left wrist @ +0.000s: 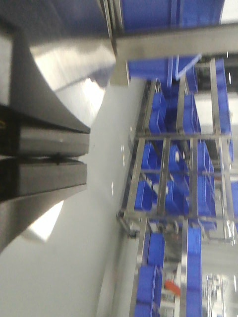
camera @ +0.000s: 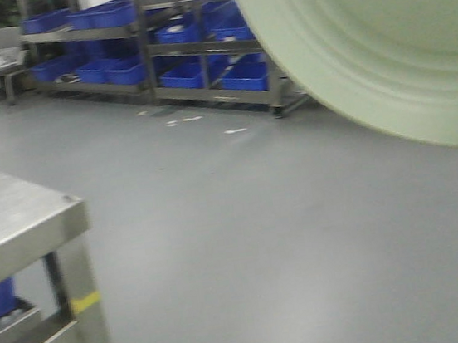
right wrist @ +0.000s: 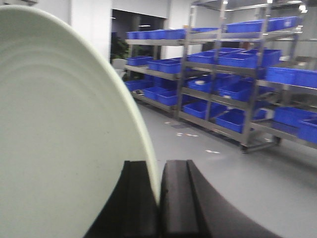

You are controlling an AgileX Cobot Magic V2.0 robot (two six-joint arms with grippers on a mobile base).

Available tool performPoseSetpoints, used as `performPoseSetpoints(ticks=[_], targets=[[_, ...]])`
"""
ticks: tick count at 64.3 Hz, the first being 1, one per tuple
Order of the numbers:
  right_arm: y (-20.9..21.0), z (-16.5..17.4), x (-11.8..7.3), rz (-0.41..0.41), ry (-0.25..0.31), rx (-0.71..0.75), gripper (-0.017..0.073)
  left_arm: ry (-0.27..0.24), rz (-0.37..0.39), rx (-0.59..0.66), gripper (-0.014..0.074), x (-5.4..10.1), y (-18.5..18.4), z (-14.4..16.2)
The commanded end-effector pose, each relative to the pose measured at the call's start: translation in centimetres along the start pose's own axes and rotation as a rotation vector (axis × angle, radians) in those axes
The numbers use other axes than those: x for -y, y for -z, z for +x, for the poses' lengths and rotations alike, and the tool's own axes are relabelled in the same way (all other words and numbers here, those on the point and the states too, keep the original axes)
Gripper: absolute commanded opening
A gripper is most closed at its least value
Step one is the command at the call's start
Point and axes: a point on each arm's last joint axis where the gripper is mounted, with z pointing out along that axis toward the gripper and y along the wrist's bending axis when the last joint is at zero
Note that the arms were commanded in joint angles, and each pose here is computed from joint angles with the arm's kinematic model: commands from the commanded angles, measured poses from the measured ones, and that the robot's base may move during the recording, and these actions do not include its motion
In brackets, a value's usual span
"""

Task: Place green plate on second shelf with right arm
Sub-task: 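Hold the plate in the right gripper while driving to the shelf rack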

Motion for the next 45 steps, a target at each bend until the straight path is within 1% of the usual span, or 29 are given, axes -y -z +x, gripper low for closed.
performPoseSetpoints(ticks=[1, 45], targets=[[0.07, -2.03, -0.07, -0.009, -0.006, 0.141, 0.0053, 0.011, 0.01, 0.058, 0.013, 0.07, 0.08, 0.58], [0.07, -2.03, -0.07, -0.009, -0.006, 0.141, 0.0053, 0.011, 0.01, 0.058, 0.013, 0.07, 0.08, 0.58]])
